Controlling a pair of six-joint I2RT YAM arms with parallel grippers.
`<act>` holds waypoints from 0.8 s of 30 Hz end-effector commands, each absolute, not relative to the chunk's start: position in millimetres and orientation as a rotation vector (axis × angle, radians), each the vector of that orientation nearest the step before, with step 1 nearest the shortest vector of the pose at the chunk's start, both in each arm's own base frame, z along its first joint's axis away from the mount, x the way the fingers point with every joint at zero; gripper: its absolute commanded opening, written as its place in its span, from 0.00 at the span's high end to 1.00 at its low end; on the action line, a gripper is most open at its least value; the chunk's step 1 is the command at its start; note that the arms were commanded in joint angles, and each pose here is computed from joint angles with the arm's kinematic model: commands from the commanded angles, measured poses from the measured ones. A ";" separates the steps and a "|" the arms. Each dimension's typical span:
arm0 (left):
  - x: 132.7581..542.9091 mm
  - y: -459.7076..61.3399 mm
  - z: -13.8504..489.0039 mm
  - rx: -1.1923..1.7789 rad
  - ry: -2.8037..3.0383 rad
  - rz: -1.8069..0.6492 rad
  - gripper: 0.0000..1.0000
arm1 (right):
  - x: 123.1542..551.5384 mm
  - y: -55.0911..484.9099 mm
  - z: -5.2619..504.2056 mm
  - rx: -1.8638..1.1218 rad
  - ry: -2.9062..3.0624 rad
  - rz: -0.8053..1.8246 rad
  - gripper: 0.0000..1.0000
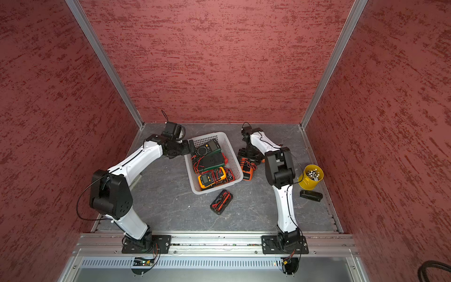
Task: Put the multimeter into the basket
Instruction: Pick up the multimeter from the center of the board.
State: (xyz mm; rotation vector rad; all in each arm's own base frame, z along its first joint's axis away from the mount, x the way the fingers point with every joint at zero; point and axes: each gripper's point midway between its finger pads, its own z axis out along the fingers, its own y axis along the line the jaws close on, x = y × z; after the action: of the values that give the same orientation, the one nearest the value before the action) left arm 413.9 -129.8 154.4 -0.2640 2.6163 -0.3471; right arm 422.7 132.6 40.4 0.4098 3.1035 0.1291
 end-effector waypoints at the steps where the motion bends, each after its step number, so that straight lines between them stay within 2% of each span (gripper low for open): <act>1: 421.0 -133.4 176.7 -0.266 2.558 -0.424 0.00 | 441.4 125.0 100.1 0.406 2.915 0.128 0.55; 5: 422.9 -136.4 193.1 -0.264 2.521 -0.502 0.00 | 449.3 115.8 142.4 0.407 2.782 0.107 0.62; 13: 426.4 -149.4 229.9 -0.235 2.424 -0.733 0.00 | 453.2 99.2 222.5 0.380 2.538 0.095 0.69; 17: 427.0 -160.8 253.6 -0.173 2.359 -0.843 0.00 | 456.9 122.0 263.9 0.289 2.399 0.312 0.70; 24: 417.0 -192.9 300.0 0.066 2.189 -1.154 0.00 | 457.6 195.2 343.0 0.034 2.103 0.893 0.71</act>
State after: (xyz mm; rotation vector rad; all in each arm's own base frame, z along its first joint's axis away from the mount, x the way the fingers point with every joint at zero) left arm 423.1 -175.6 258.5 -0.0947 2.3301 -0.9865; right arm 447.7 153.7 269.9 0.2111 2.3709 0.5788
